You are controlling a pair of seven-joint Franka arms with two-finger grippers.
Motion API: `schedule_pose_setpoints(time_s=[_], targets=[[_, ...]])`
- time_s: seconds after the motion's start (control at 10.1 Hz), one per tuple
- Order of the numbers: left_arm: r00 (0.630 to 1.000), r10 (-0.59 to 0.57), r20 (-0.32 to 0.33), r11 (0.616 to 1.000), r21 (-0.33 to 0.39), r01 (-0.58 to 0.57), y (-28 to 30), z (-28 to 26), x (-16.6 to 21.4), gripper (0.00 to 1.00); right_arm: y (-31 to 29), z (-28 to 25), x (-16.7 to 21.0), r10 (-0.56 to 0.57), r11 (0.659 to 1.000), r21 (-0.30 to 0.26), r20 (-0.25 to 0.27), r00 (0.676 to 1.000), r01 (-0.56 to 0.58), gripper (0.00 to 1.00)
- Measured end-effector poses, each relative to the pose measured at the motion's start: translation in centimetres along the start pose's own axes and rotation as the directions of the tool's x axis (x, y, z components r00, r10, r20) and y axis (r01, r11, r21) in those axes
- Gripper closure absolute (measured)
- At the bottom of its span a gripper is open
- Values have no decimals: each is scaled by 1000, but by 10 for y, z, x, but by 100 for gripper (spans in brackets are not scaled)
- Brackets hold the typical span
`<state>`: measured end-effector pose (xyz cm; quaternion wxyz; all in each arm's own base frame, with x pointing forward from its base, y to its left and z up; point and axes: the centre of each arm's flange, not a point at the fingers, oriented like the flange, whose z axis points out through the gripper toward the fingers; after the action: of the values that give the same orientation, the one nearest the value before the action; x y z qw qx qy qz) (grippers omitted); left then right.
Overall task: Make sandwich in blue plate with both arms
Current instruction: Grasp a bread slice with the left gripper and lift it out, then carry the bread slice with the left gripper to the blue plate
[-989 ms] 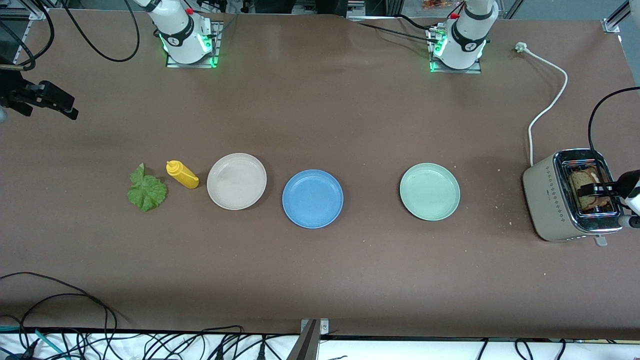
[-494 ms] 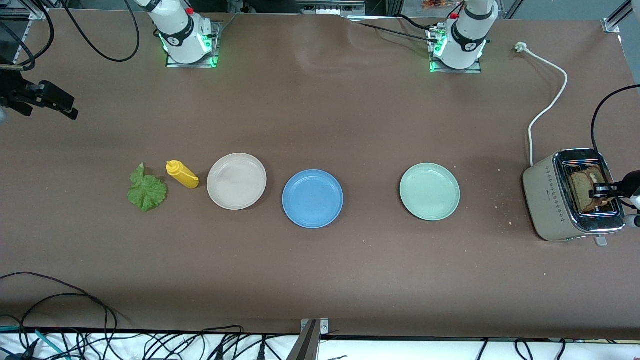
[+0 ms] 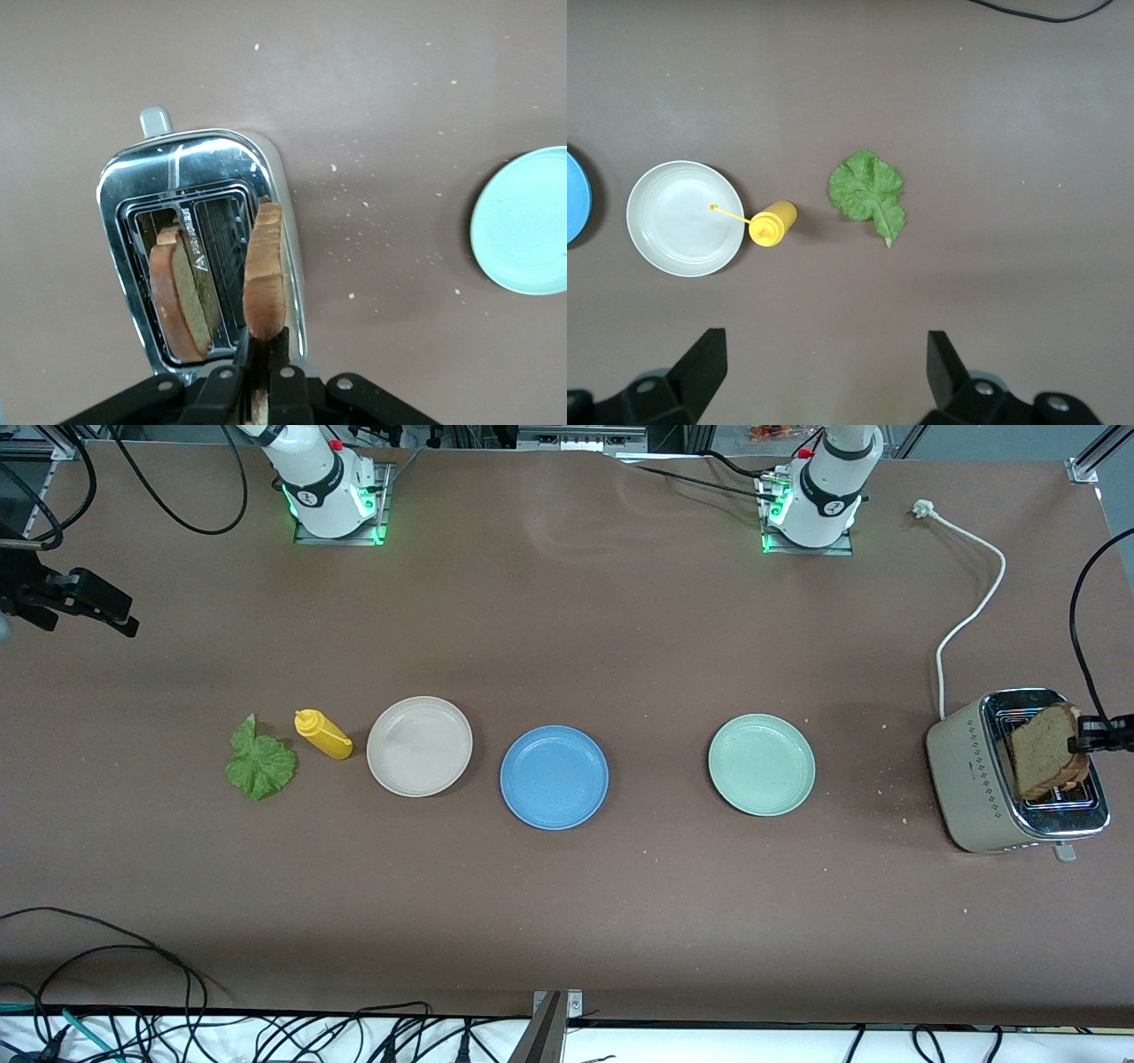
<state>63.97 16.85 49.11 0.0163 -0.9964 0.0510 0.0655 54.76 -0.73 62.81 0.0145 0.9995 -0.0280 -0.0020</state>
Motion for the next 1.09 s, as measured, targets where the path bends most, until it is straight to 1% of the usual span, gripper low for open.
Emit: schedule_pose_setpoints(time_s=[0.2,0.4,0.59,0.89,1.09], targets=[[1000,7,-9,1000,3,-7,8,-30,-9,92,0,0,0,0,1000,0,0,1000,0,0],[999,39,-22,999,-1,-40,25,-49,-7,92,0,0,0,0,1000,0,0,1000,0,0],[996,83,-33,996,-9,-84,50,-54,0,92,0,0,0,0,1000,0,0,1000,0,0],[992,123,-35,992,-21,-124,72,-58,4,92,0,0,0,0,1000,0,0,1000,0,0],[988,148,-38,988,-30,-149,100,-61,9,92,0,0,0,0,1000,0,0,1000,0,0]])
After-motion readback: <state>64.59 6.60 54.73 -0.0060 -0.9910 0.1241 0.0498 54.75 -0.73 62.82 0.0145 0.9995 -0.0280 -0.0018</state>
